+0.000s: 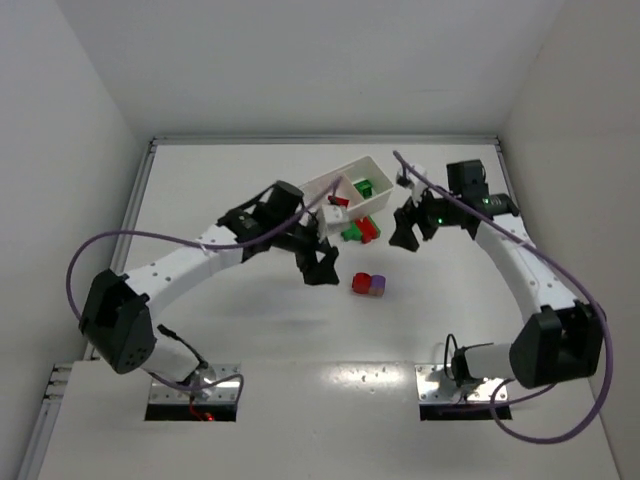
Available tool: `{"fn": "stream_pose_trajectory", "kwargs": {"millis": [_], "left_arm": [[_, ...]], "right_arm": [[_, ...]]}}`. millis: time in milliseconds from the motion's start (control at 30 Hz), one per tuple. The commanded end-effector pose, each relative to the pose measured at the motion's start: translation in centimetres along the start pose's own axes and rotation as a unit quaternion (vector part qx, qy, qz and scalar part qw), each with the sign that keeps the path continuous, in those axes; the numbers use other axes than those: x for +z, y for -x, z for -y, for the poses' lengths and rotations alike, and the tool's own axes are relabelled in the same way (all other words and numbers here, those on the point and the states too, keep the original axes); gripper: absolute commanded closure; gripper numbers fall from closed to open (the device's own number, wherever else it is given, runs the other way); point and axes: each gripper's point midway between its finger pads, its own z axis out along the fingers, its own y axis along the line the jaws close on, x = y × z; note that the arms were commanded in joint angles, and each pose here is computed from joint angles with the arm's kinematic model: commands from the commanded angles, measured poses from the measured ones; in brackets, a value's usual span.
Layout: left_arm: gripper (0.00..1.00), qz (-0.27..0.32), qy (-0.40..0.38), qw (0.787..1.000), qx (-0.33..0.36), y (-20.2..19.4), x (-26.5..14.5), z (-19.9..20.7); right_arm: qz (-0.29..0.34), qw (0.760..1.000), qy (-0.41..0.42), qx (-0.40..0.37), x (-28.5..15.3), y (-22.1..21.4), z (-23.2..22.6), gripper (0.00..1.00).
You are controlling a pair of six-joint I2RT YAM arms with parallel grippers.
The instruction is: Sort the legos into containers by color
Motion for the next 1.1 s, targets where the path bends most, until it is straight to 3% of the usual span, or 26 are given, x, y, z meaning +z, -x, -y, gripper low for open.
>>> {"fn": "stream_pose_trajectory", "kwargs": {"millis": [0, 233, 300, 533, 933, 1067], "left_arm": [[0.10, -0.048, -0.036, 0.992, 0.112, -3.0, 2.9, 1.5], [0.12, -0.087, -0.086, 0.976, 0.178, -5.4, 7.5, 1.2], [0.12, -0.077, -0.098, 0.969, 0.214, -5.1, 8.6, 0.6], [0.12, -0.063, -0.151, 0.954, 0.252, -5.0, 11.6, 0.9], [0.14, -0.052, -0.163, 0.947, 0.271, -5.2, 15.0, 0.6], [0.21, -0.058, -0.169, 0.948, 0.265, -6.1, 16.0, 0.7]], "right_arm": [[-0.067, 0.998, -0.012, -0.006, -1.8, -6.4, -2.0, 0.25], [-0.058, 0.994, -0.091, 0.003, -5.9, -8.4, -4.0, 0.21], [-0.056, 0.991, -0.123, 0.006, -7.1, -8.7, -3.9, 0.01], [-0.049, 0.984, -0.166, 0.038, -8.4, -8.9, -3.1, 0.00], [-0.055, 0.982, -0.176, 0.047, -8.9, -8.2, -2.2, 0.00], [-0.052, 0.980, -0.186, 0.051, -9.3, -7.7, -1.7, 0.00]]}}
